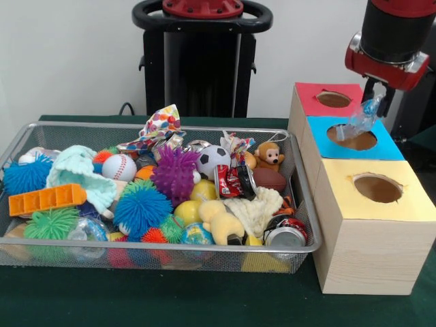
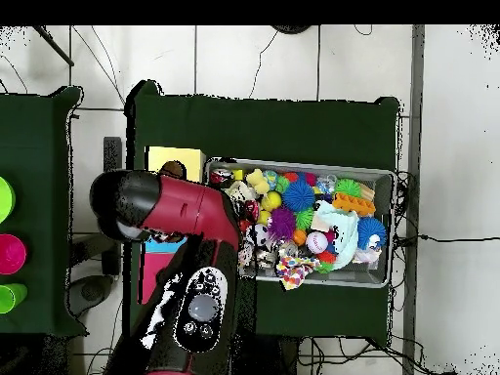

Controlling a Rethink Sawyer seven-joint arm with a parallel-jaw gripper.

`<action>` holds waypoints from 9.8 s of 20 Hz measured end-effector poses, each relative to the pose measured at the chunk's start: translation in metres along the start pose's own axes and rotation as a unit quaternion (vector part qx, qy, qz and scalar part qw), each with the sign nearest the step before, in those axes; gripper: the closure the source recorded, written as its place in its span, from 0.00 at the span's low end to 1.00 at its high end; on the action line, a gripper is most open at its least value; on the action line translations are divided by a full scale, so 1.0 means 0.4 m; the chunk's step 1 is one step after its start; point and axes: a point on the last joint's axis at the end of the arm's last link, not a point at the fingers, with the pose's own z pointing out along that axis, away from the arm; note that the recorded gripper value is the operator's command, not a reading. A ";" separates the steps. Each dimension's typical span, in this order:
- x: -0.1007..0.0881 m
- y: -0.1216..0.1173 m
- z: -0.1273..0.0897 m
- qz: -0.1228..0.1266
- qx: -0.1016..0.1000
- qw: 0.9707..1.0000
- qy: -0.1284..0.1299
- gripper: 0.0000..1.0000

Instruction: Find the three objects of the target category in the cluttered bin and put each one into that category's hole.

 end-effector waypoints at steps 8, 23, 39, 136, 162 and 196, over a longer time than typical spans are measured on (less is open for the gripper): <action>-0.009 0.005 0.043 0.006 0.000 1.000 0.005 1.00; -0.018 0.006 0.059 0.015 -0.004 1.000 0.015 1.00; -0.025 0.008 0.057 0.018 -0.010 1.000 0.020 1.00; -0.045 -0.037 0.010 0.036 -0.031 0.999 -0.018 0.00; -0.197 -0.198 0.003 0.068 -0.011 0.997 -0.027 0.00; -0.687 -0.683 0.253 0.073 0.009 0.995 -0.067 0.00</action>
